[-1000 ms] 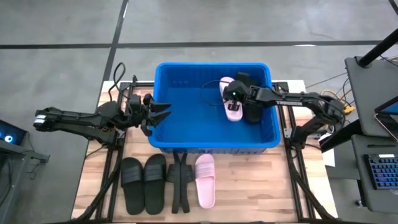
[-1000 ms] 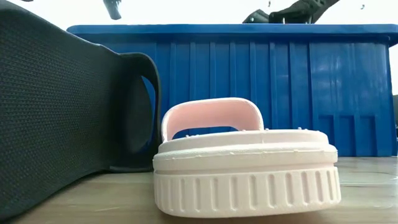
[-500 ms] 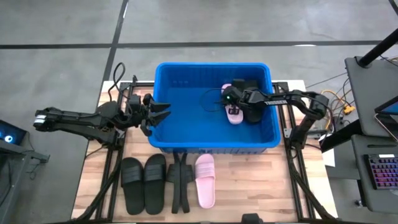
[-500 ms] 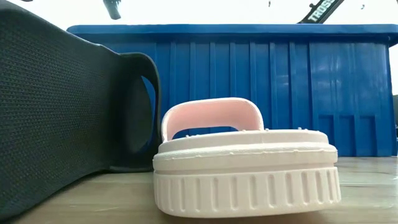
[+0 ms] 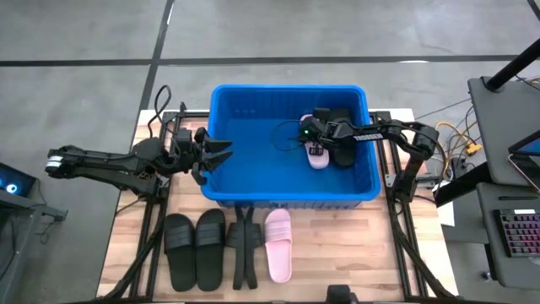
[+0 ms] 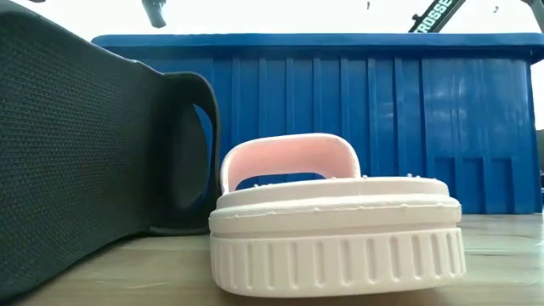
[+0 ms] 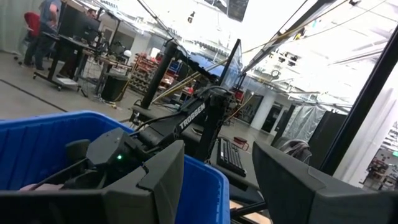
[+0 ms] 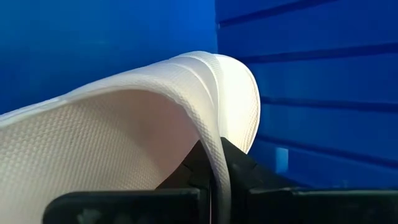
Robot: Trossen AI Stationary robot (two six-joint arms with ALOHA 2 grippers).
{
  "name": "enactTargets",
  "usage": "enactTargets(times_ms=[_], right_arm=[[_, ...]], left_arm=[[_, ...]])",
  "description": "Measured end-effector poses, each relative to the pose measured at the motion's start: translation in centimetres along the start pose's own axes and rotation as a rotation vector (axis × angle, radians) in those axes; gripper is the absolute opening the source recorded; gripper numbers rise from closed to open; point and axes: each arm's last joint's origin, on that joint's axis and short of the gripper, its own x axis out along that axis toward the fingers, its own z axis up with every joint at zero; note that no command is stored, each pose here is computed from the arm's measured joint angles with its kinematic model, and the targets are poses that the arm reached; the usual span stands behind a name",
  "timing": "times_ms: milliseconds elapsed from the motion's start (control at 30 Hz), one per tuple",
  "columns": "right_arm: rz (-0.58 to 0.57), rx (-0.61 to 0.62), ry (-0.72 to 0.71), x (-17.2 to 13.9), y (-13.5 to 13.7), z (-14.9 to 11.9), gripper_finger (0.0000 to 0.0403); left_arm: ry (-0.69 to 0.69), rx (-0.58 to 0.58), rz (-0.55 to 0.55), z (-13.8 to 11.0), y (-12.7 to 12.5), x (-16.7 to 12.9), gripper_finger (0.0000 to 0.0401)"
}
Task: Pick and place slides into bin
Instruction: Put the right pink slide into the blue bin
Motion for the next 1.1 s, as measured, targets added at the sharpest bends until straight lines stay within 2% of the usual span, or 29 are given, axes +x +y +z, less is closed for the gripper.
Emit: enactTargets(times_ms=[233,600,733,867,1100], right_arm=[[0.024,-0.030,0.026,-0.2,-0.1,-0.1,0.0023],[0.083,-0.007,0.103,-1.4,-1.8,0.7,0.0152],[0.142,-0.010,0.107,-2.3,-2.7,1.3,0.0199],[0.172,0.002,0.110,-3.1,-3.7,1.8,0.0233],[0.208,-0.053,0.156,-4.4,-5.0,2.1,0.0272]], left_arm=[[0.002,0.001,0.000,0.0,0.0,0.0,0.0176],[0.002,0.001,0.000,-0.1,0.0,0.0,0.0176],[0.003,0.001,0.001,-0.1,0.0,0.0,0.0176],[0.003,0.002,0.001,-0.1,0.0,0.0,0.0176],[0.003,0.002,0.000,-0.1,0.0,0.0,0.0176]])
